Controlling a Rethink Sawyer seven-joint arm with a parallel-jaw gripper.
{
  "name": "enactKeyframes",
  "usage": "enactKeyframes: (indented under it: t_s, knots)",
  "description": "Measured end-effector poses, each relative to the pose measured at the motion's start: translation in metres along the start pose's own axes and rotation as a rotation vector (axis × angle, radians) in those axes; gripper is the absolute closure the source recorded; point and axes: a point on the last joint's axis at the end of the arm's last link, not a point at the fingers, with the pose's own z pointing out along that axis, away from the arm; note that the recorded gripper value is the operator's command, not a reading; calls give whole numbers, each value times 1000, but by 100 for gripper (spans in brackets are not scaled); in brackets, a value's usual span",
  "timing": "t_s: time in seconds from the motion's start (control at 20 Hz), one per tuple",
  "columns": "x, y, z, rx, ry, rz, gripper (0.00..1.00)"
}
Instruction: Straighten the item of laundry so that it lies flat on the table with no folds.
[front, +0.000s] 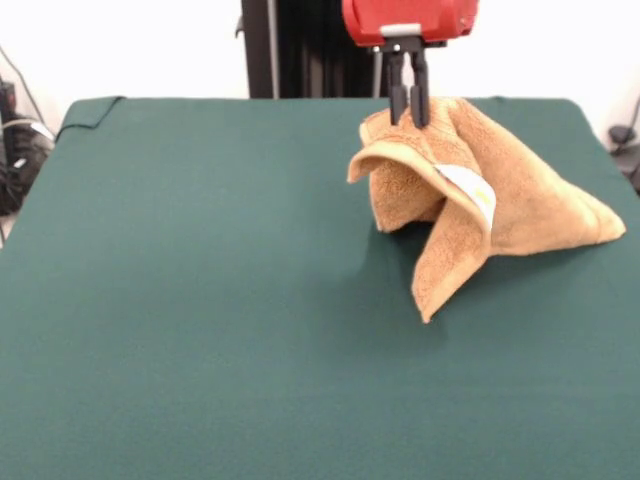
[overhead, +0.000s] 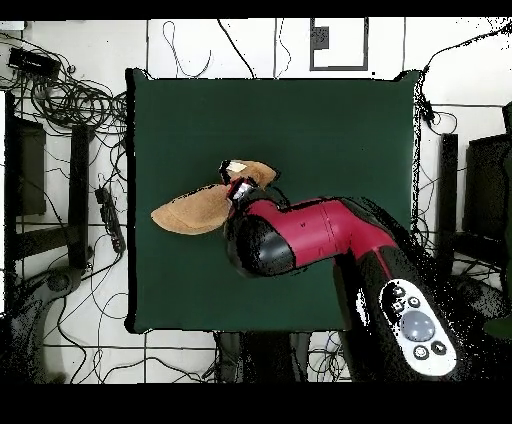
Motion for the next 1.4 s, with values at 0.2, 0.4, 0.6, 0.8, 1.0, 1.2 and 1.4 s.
enactKeyframes:
  t_s: [0.2, 0.4, 0.6, 0.8, 1.0, 1.2, 1.4]
  knots:
    - [0, 3, 4, -22, 14, 0, 100]
    - [0, 5, 6, -38, 20, -11, 100]
    - [1, 7, 8, -52, 32, -32, 100]
    - [-1, 3, 8, -46, 51, -53, 100]
    - [-2, -3, 10, -23, 89, -97, 100]
    - [-6, -9, 10, -4, 116, -137, 100]
    - [-13, -15, 8, 15, 138, -187, 100]
